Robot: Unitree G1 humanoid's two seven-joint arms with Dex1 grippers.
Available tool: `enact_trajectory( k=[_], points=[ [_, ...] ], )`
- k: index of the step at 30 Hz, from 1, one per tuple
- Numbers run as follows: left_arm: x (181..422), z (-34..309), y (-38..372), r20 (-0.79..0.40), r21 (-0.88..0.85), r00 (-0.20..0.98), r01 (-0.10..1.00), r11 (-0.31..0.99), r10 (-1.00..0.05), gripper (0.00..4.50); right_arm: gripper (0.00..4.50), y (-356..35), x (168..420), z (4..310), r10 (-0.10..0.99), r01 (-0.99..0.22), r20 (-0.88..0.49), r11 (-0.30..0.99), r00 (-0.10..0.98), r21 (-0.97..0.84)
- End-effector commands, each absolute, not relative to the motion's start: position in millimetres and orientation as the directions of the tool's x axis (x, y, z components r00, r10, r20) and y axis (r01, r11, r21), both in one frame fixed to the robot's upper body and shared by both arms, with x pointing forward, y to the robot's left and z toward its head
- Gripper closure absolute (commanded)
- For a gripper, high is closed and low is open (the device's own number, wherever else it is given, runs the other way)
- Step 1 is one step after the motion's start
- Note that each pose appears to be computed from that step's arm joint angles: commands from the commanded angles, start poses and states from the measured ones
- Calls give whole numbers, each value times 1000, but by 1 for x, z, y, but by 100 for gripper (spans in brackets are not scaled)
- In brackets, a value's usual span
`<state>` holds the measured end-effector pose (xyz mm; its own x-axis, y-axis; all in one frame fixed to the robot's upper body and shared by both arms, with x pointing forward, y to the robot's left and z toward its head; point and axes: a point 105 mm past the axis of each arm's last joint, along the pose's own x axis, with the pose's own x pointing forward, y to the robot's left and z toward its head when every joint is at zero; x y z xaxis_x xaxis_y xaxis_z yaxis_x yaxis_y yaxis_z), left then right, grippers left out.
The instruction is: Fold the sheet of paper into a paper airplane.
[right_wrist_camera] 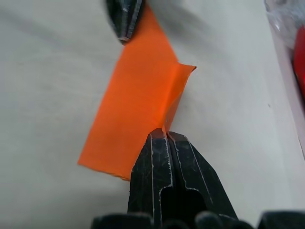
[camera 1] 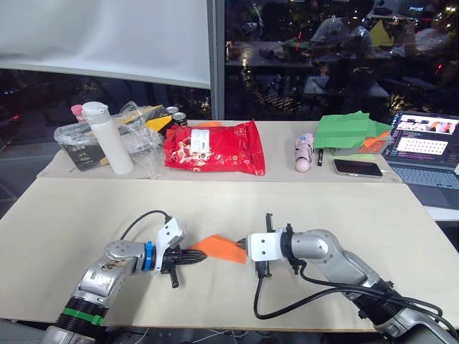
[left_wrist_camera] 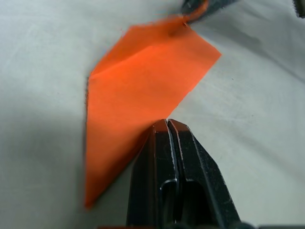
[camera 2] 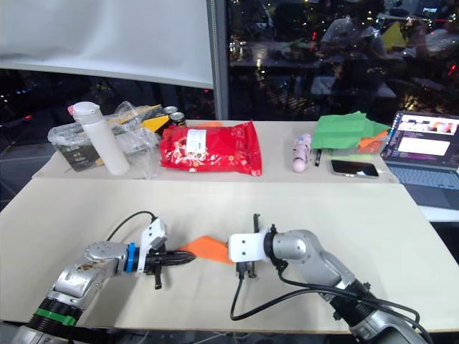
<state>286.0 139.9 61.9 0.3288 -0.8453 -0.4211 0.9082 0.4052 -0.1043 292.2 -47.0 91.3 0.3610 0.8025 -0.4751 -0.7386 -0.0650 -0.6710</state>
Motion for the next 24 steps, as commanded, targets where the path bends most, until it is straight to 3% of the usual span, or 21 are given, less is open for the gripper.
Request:
enact_trajectory(
  k=[1, 15, 18, 24],
  points=[
    [288, 62, 139, -428, -85, 340, 907, 412, -837, 450, 445, -43, 287, 94, 817, -724, -476, -108, 326, -681],
    [286, 85, 145, -404, -97, 312, 920, 380, -860, 450, 445, -44, 287, 61, 771, -762, -562, -159, 301, -628],
    [275, 106, 141, -367, -61, 223, 963, 263, -903, 450, 445, -48, 289, 53, 751, -766, -585, -171, 306, -619],
    [307, 149, 125, -178, -45, 301, 948, 314, -937, 450, 445, -52, 289, 47, 738, -769, -591, -157, 325, -620]
  ],
)
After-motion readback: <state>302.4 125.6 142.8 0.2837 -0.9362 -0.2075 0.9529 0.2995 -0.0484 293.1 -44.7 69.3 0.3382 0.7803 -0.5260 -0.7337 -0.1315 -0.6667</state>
